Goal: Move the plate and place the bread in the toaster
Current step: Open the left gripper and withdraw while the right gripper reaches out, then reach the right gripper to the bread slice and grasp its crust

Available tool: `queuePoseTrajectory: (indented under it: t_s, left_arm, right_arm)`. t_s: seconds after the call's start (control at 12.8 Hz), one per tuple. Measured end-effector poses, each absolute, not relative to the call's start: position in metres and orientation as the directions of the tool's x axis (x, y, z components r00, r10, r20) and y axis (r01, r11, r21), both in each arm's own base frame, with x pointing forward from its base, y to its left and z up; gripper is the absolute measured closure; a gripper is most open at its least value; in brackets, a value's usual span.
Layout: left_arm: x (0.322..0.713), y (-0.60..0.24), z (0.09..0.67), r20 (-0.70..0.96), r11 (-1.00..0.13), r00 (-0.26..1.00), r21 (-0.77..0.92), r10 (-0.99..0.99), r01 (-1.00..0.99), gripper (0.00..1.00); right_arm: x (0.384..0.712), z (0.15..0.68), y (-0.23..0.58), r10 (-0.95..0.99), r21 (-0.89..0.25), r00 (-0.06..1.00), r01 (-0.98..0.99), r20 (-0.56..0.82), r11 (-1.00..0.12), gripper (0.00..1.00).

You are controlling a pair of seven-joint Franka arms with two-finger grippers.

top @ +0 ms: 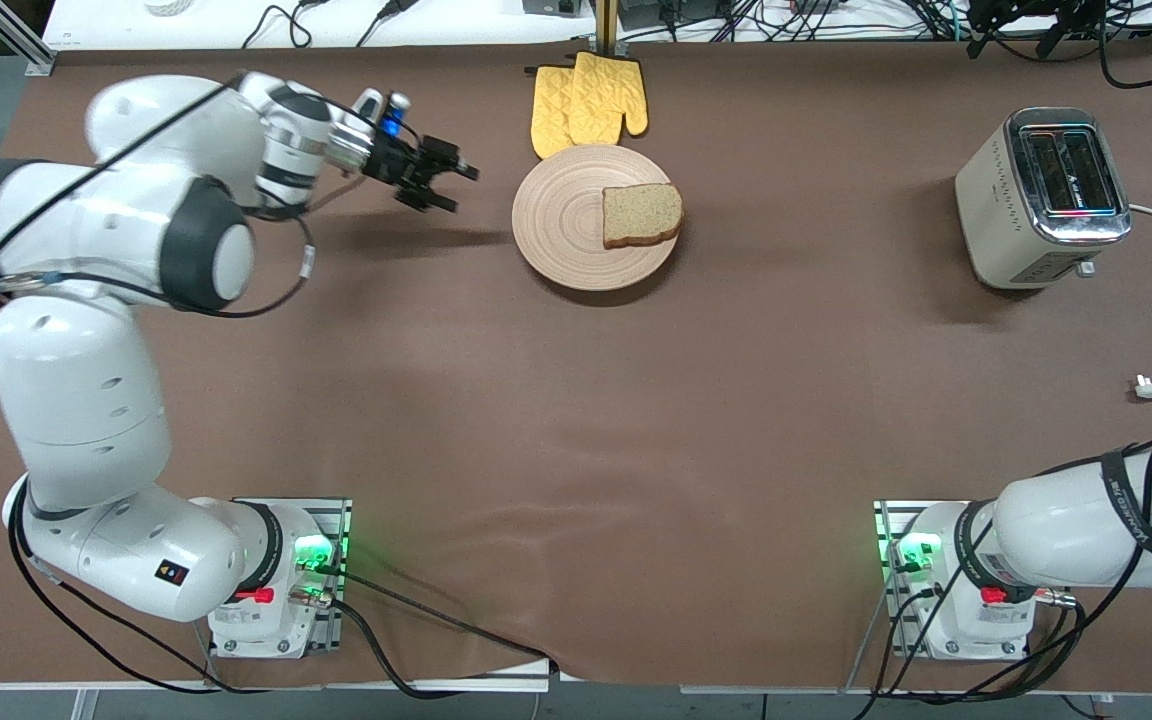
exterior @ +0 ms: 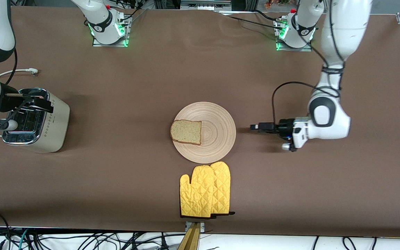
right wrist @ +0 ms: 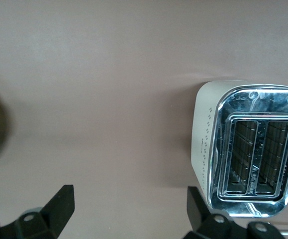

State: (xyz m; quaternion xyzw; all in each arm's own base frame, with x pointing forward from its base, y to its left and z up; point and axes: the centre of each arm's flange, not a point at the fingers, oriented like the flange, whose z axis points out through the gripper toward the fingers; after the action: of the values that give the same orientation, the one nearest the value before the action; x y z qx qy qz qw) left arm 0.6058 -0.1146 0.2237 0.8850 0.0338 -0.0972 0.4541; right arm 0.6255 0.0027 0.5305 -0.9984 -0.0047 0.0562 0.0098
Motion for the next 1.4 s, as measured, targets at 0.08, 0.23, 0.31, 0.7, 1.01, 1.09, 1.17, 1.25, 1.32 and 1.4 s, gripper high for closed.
queuePoseTrajectory:
  t_s: [0.08,0.23,0.31,0.7,1.01,1.09,1.17,1.25,1.32,1.4]
  left_arm:
    - [0.607,-0.094,0.252,-0.212,-0.625,0.977,0.766,-0.021,0.153,0.00]
    - [0.601,-0.064,0.302,-0.225,-0.694,0.974,0.702,-0.005,0.158,0.00]
    - [0.595,-0.054,0.323,-0.229,-0.734,0.973,0.661,-0.002,0.154,0.00]
    - [0.557,-0.041,0.441,-0.167,-0.934,0.986,0.351,0.005,0.064,0.00]
    - [0.528,-0.044,0.500,-0.107,-0.993,0.994,0.119,0.002,0.015,0.00]
    - [0.525,-0.049,0.504,-0.105,-0.997,0.994,0.078,0.010,0.019,0.00]
    - [0.524,-0.052,0.506,-0.105,-0.998,0.994,0.057,0.014,0.020,0.00]
    - [0.523,-0.053,0.507,-0.106,-0.999,0.994,0.048,0.016,0.021,0.00]
    - [0.523,-0.053,0.507,-0.107,-0.999,0.994,0.047,0.017,0.022,0.00]
    - [0.523,-0.052,0.507,-0.107,-0.999,0.994,0.047,0.019,0.024,0.00]
  right_arm:
    - [0.625,0.530,0.004,0.013,-0.020,0.994,0.010,-0.112,-1.000,0.00]
    - [0.626,0.530,0.005,0.014,-0.023,0.993,0.011,-0.114,-1.000,0.00]
    - [0.626,0.529,0.007,0.016,-0.028,0.993,0.013,-0.115,-1.000,0.00]
    - [0.641,0.490,0.088,-0.094,-0.093,0.987,-0.106,-0.127,-0.990,0.00]
    - [0.656,0.429,0.171,-0.147,-0.117,0.983,-0.159,-0.110,-0.980,0.00]
    - [0.660,0.410,0.189,-0.160,-0.121,0.982,-0.172,-0.100,-0.978,0.00]
    - [0.663,0.392,0.203,-0.166,-0.126,0.982,-0.176,-0.087,-0.976,0.00]
    - [0.667,0.374,0.213,-0.169,-0.130,0.983,-0.177,-0.076,-0.976,0.00]
    - [0.669,0.358,0.223,-0.165,-0.135,0.984,-0.173,-0.066,-0.976,0.00]
    - [0.670,0.343,0.234,-0.157,-0.140,0.986,-0.163,-0.055,-0.977,0.00]
